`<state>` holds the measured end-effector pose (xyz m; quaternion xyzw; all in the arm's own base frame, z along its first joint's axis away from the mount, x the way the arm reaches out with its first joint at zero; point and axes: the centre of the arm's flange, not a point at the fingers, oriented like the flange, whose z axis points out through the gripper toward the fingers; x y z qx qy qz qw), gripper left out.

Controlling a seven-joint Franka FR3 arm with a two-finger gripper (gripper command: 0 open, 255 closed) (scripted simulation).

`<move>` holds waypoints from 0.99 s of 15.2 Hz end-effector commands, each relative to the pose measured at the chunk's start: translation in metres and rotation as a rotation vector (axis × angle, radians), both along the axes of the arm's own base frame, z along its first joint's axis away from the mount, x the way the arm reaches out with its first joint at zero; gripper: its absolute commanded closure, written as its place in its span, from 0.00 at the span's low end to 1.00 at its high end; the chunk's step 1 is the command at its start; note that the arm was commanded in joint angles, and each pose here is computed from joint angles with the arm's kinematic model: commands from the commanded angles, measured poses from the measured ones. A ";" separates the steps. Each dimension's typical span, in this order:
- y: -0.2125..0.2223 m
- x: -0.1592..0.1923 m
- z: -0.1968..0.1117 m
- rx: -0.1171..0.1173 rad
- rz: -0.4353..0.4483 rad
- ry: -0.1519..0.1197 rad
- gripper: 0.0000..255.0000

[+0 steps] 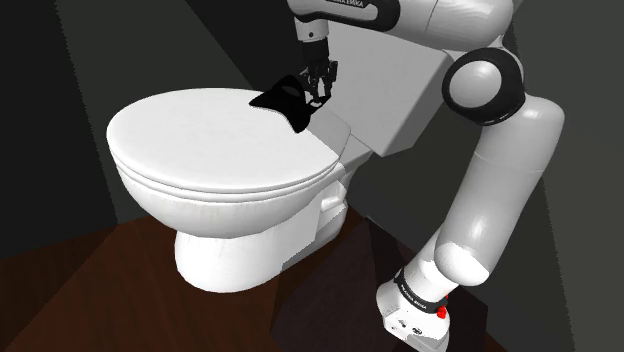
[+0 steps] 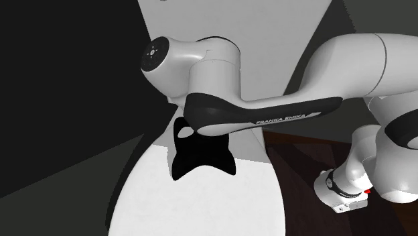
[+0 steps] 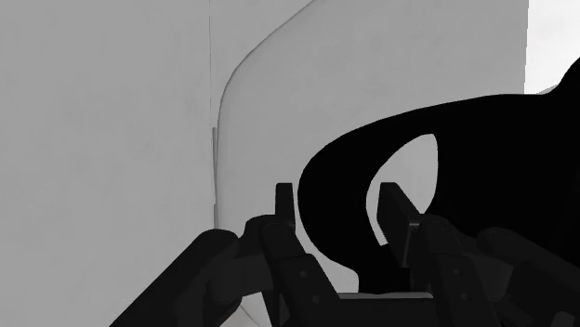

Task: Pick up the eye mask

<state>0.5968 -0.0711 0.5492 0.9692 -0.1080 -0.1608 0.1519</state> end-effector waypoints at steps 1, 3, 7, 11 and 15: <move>0.000 0.000 0.000 0.000 0.000 0.000 1.00; 0.000 0.000 0.005 0.000 0.000 0.000 1.00; 0.000 0.000 0.026 0.000 0.000 0.000 1.00; 0.000 0.000 0.047 0.000 0.000 0.000 1.00; 0.000 0.000 0.068 0.000 0.000 0.000 1.00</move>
